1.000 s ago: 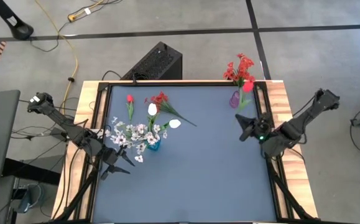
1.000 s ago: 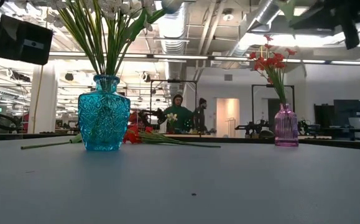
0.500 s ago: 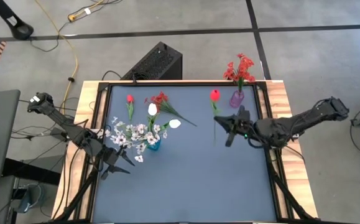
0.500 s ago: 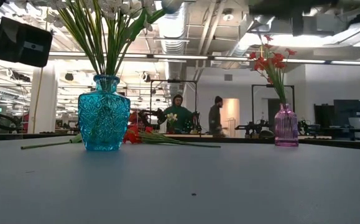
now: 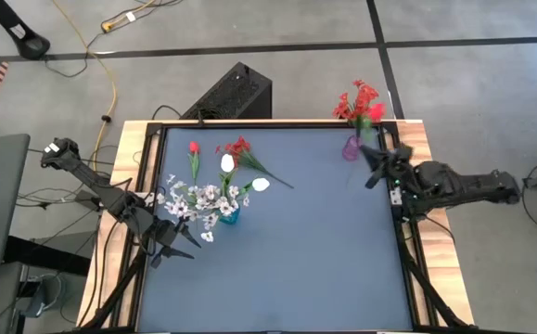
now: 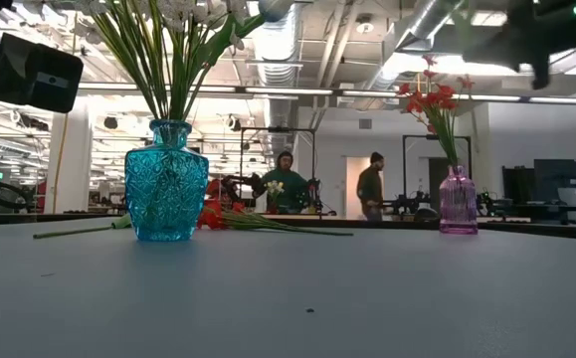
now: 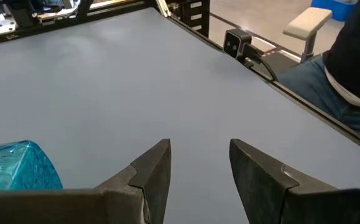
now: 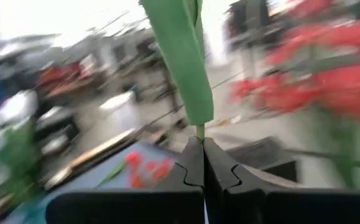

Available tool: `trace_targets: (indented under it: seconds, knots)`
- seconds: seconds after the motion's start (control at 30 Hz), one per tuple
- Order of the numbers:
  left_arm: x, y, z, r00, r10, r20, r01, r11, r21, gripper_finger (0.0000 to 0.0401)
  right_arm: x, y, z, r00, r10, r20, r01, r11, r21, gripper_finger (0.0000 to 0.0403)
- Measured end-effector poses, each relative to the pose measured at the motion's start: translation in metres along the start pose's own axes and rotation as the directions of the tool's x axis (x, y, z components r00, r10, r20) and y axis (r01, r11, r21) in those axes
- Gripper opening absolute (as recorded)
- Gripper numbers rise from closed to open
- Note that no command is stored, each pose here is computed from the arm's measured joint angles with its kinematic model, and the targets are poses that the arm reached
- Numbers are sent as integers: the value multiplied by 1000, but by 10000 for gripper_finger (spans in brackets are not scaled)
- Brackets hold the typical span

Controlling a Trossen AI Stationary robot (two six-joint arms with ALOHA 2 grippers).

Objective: Sort flowers into vase by color
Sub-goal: Put the bottom red flower into the purple vase

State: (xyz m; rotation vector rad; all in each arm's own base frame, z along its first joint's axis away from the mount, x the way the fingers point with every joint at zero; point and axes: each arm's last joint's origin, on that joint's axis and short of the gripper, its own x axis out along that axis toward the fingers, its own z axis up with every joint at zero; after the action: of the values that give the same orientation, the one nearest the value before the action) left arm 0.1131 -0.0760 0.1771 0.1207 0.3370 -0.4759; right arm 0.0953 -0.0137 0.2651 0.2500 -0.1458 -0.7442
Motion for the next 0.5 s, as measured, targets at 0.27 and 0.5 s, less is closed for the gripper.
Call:
trace_targets:
  seconds: [0.27, 0.5]
  knots:
    - [0, 0, 0, 1000, 0, 2, 0, 1000, 0, 154, -14, -39, -6, 928, -334, 163, 322, 942, 97, 15]
    - [0, 0, 1, 1000, 2, 6, -2, 1000, 3, 154, -11, -53, -4, 807, -503, 310, 460, 864, 203, 15]
